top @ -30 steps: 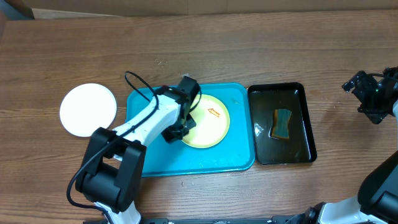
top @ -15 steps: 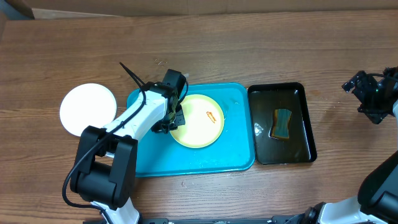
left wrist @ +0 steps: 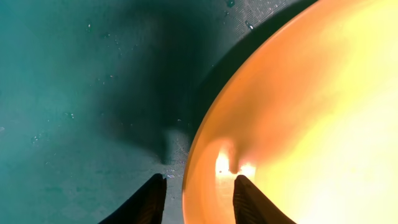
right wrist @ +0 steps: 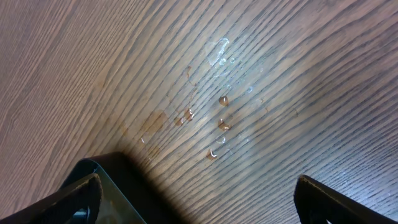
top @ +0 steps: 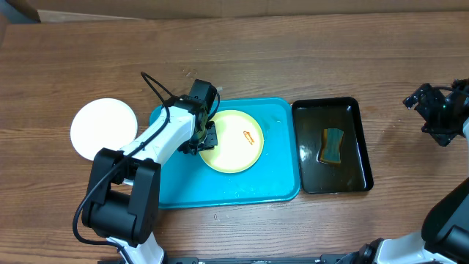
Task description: Clean dirty plates on tray and stack at the side
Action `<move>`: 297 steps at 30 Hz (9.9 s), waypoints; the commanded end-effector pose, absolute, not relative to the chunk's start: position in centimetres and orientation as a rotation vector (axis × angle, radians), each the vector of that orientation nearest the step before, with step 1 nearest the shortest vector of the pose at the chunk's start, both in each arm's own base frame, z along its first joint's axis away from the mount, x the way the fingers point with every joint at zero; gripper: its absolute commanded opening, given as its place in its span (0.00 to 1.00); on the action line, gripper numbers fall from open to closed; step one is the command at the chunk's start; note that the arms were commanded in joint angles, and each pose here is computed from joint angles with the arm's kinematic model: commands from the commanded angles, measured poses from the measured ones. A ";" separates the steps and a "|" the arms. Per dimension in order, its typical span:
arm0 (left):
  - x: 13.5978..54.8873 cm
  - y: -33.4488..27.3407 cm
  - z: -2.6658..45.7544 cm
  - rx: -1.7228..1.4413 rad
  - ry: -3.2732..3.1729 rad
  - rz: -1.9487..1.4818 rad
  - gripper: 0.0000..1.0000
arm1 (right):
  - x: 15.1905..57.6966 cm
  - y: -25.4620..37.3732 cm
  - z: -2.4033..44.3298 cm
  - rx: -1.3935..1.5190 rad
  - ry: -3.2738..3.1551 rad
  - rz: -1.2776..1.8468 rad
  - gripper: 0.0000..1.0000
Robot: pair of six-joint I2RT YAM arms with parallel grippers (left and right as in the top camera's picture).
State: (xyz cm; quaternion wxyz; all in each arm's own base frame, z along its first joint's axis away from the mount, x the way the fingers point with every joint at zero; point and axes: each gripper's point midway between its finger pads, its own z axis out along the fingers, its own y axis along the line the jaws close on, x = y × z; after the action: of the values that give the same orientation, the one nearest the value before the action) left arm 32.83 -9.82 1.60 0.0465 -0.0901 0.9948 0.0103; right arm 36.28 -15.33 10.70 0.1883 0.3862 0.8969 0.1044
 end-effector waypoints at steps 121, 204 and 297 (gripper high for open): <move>31.9 -10.6 0.1 -0.415 3.069 -0.057 0.18 | 33.9 4.2 2.9 0.298 2.812 0.038 0.69; 33.2 -11.4 1.0 -0.277 3.075 -0.333 0.04 | 32.3 7.0 9.5 0.148 2.831 -0.357 0.04; 32.8 -12.0 0.8 -0.299 3.085 -0.400 0.04 | 35.4 5.3 12.5 0.217 3.072 0.049 0.04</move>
State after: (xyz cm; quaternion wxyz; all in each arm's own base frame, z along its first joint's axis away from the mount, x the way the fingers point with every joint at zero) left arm 33.11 -11.93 1.36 0.0177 -0.0973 0.9869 -0.1273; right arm 36.34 7.46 14.02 0.0422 0.0516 0.9958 0.0630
